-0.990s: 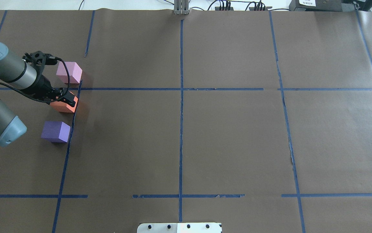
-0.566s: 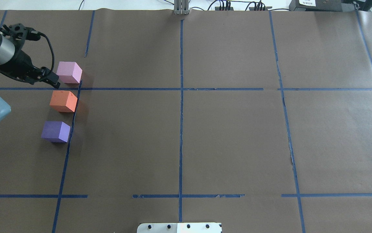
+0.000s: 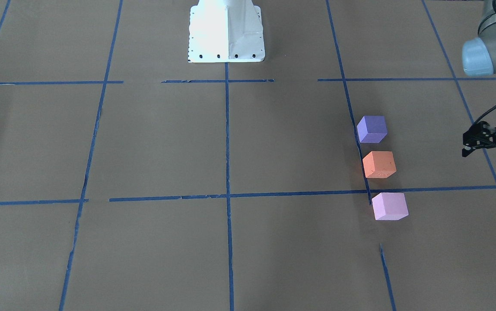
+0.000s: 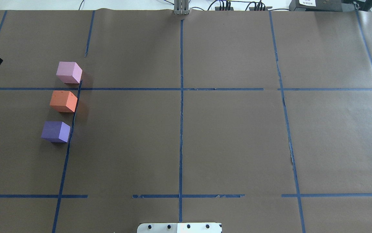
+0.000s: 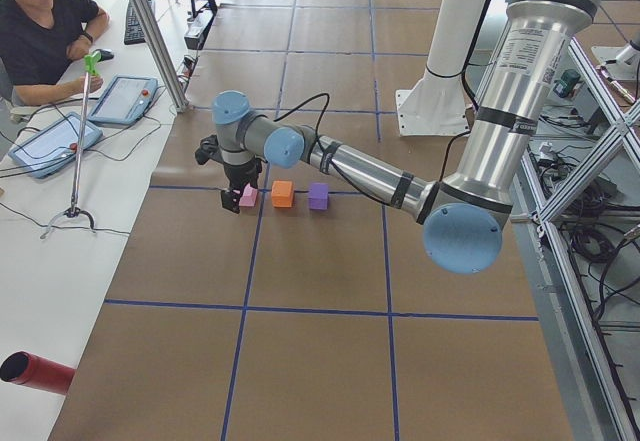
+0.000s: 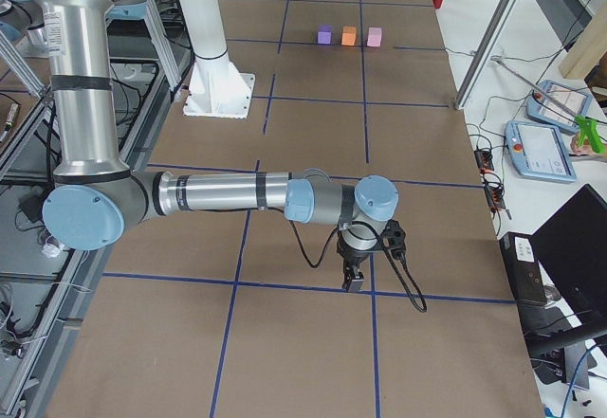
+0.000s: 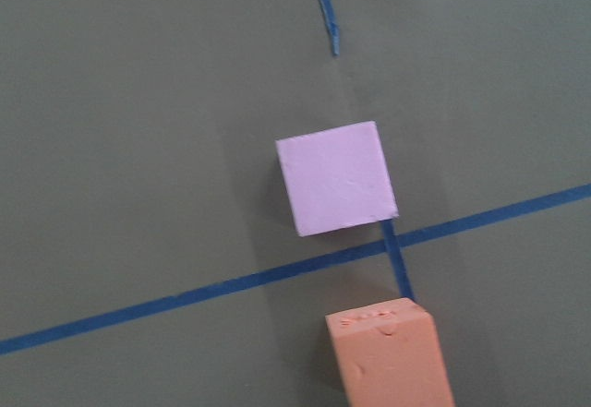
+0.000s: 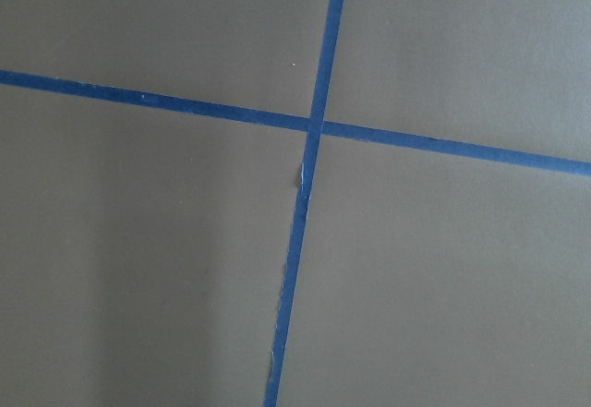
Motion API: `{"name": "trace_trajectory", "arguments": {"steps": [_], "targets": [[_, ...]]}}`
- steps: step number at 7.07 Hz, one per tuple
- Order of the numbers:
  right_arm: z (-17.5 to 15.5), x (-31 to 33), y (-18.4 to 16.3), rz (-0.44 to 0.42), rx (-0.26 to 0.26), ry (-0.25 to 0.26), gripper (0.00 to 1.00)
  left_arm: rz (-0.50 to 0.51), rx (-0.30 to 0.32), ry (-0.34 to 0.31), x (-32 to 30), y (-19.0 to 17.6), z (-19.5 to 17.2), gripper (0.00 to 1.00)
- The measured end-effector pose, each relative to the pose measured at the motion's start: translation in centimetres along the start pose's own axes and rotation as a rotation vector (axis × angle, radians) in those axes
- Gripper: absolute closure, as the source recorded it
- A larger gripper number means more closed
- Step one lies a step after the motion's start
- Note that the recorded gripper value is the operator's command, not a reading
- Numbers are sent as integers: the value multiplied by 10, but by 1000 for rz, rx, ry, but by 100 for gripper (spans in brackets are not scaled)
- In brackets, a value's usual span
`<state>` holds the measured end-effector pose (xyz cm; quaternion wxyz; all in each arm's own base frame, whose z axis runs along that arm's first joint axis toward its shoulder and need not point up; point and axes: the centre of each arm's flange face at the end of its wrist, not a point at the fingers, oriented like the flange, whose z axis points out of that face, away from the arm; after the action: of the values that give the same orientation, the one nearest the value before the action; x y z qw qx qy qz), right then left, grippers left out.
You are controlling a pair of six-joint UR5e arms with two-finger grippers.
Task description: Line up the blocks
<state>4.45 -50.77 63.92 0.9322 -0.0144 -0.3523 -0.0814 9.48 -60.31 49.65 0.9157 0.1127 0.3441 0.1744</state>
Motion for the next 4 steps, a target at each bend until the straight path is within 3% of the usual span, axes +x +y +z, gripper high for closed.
{"name": "trace_trajectory", "arguments": {"steps": [2, 4], "targets": [[0, 0, 0, -1, 0, 0, 0, 21, 5, -38, -98, 40, 11, 0], [0, 0, 0, -2, 0, 0, 0, -6, 23, -43, -150, 103, 38, 0]]}}
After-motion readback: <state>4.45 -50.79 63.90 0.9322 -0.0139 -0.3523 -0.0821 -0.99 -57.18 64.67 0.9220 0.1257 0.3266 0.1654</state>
